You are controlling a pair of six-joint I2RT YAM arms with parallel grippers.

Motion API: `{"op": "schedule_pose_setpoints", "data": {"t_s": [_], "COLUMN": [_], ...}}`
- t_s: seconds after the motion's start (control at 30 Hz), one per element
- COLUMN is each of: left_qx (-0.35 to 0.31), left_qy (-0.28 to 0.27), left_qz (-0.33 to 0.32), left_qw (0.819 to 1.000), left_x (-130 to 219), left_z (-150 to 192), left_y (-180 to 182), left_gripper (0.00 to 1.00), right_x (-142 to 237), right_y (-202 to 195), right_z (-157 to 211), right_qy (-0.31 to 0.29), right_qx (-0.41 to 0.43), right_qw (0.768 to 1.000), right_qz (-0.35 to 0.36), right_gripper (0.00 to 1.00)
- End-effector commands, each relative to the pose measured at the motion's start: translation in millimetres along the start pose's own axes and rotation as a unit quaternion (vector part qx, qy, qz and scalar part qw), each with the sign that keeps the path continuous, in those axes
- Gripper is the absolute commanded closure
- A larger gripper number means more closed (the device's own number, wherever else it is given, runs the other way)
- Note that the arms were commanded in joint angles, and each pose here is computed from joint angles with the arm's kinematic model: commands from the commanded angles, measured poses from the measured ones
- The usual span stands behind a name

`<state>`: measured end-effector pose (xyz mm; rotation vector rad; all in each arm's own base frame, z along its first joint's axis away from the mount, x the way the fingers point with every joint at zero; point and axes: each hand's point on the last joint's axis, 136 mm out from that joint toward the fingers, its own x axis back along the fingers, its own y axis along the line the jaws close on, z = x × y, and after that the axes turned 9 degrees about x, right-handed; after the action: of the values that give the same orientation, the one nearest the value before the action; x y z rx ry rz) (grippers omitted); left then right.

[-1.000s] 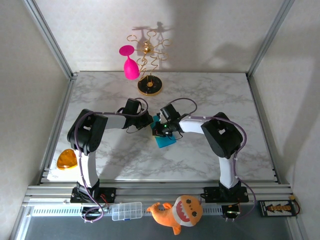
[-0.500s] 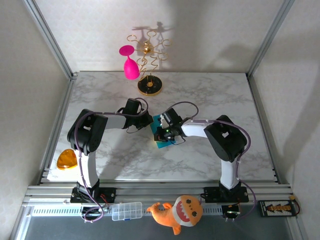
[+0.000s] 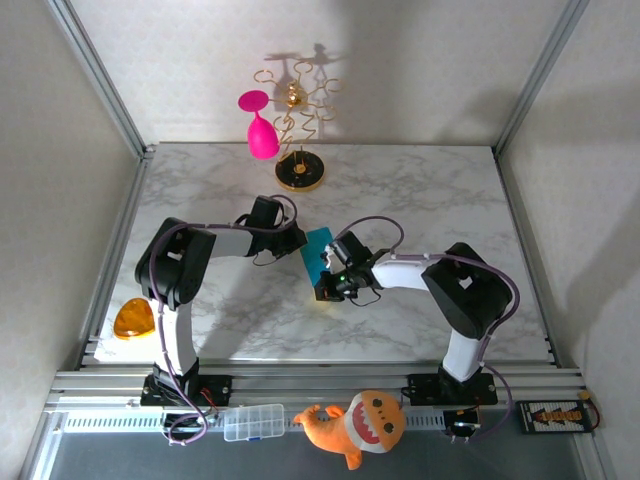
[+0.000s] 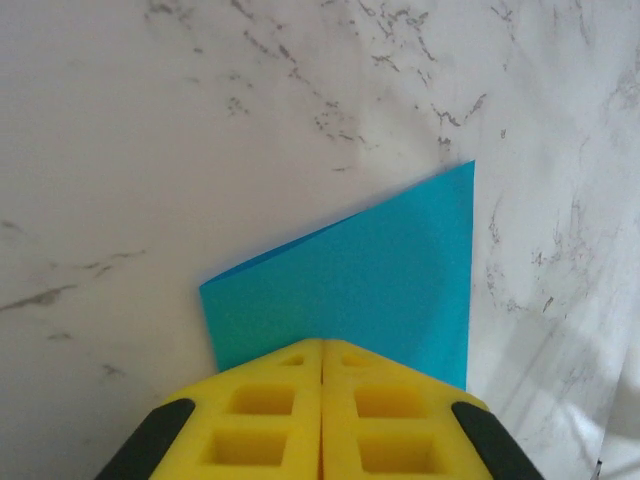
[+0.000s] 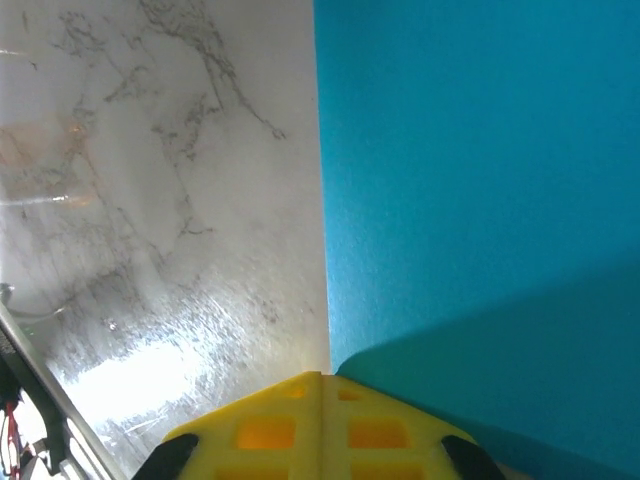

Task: Fold a paper plane with a square sheet of paper (pick it up from the middle)
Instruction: First fold in half a square sheet of paper at the center of the table, then rotate the paper at the center of the table.

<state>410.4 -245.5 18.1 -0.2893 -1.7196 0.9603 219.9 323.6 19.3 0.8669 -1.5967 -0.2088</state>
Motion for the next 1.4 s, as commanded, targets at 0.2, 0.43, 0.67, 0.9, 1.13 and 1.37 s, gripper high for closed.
{"op": "schedule_pose_setpoints", "data": {"t_s": [0.2,0.43,0.67,0.9,1.13,1.37], "left_qx": [-0.096,-0.067,0.0,0.017,0.031,0.024], "left_qy": [0.024,-0.033,-0.126,-0.145,-0.1,-0.036], "left_qz": [-0.016,0.072,0.065,0.053,0.058,0.088], "left_qw": [0.995,0.995,0.99,0.988,0.993,0.995], "left_x": [-12,24,75,99,90,65], "left_z": [-10,-40,-61,-44,-16,5], "left_y": [-14,-81,-60,-38,-19,-37], "left_gripper": [0.86,0.72,0.54,0.39,0.27,0.32], "right_x": [66,48,27,4,5,70], "right_y": [-5,-37,-53,-62,-53,-14], "right_z": [-75,-98,-104,-86,-91,-123], "right_qy": [-0.183,-0.159,-0.143,-0.133,-0.162,-0.248], "right_qx": [-0.003,-0.005,-0.045,-0.123,-0.18,-0.104], "right_qw": [0.981,0.981,0.979,0.97,0.957,0.956], "right_qz": [0.063,0.115,0.138,0.162,0.157,0.113], "right_gripper": [0.83,0.76,0.74,0.65,0.65,0.55]}}
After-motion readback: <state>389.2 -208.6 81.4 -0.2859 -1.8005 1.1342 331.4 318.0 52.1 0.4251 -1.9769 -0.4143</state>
